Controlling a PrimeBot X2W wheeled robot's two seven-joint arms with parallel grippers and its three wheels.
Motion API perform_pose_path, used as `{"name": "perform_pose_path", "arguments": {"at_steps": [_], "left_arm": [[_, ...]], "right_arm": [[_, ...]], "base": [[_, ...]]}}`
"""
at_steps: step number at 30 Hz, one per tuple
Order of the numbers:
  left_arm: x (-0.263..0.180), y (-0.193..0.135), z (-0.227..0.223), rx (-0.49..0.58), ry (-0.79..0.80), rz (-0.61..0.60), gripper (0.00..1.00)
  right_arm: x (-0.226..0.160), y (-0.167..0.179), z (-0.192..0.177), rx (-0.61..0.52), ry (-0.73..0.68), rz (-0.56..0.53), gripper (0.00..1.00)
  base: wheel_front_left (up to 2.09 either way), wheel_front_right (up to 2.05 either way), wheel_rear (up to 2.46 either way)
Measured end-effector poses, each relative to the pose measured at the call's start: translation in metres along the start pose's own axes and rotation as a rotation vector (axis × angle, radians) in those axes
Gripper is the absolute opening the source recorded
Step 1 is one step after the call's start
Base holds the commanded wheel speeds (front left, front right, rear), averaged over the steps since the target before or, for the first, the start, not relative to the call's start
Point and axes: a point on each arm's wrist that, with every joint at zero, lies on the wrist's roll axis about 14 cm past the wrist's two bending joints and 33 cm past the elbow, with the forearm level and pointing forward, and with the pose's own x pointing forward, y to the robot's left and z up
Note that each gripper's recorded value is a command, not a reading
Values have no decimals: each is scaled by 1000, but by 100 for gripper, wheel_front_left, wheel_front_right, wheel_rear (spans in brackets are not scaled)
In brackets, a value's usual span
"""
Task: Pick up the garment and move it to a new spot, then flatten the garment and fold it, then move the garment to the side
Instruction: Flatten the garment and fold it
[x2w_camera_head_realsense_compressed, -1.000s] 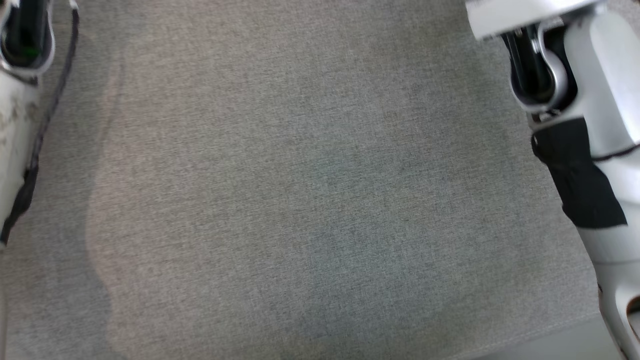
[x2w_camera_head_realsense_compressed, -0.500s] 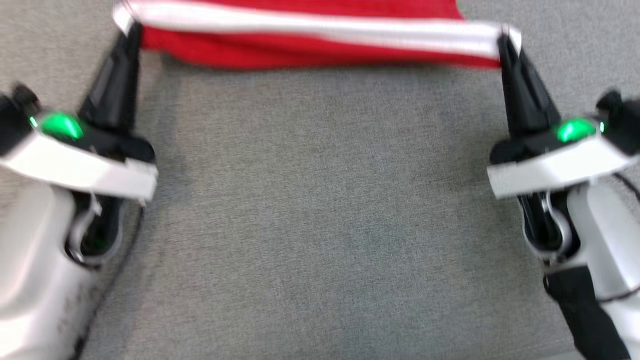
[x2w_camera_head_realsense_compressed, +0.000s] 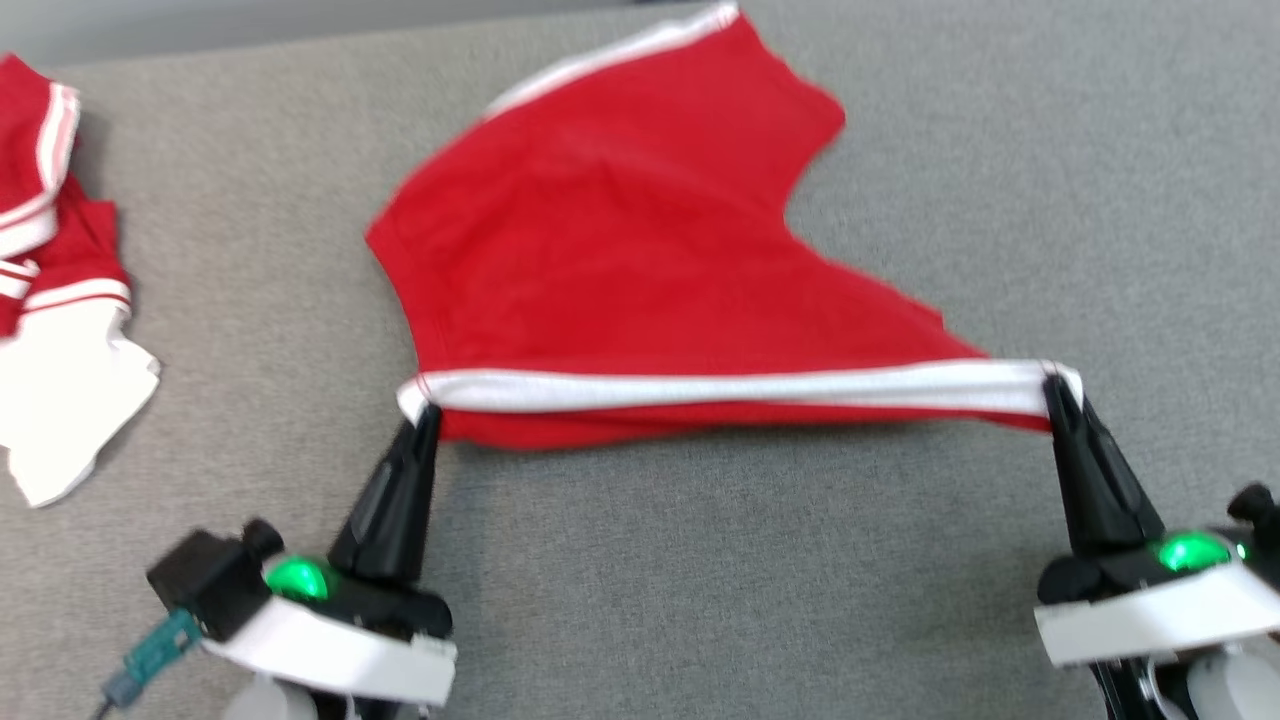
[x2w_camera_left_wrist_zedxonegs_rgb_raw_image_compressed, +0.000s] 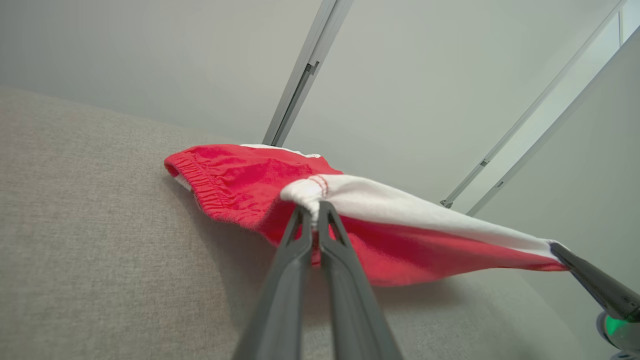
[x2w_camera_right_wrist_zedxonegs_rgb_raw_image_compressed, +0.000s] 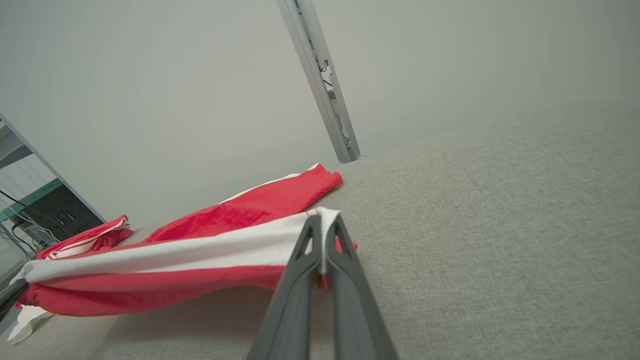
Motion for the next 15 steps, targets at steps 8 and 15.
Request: {"name": "perform_pose_path", "arguments": {"at_steps": [8,15], "left_arm": [[-52,-26,19,15,-66,14,0],[-80,-45,33,17,-117,-3,0]], "right_arm": [[-49,20,17,17,-34,24,0],[-72,32,41,13,-106,43,0]], "base": [[0,0,0],[0,0,0]]}}
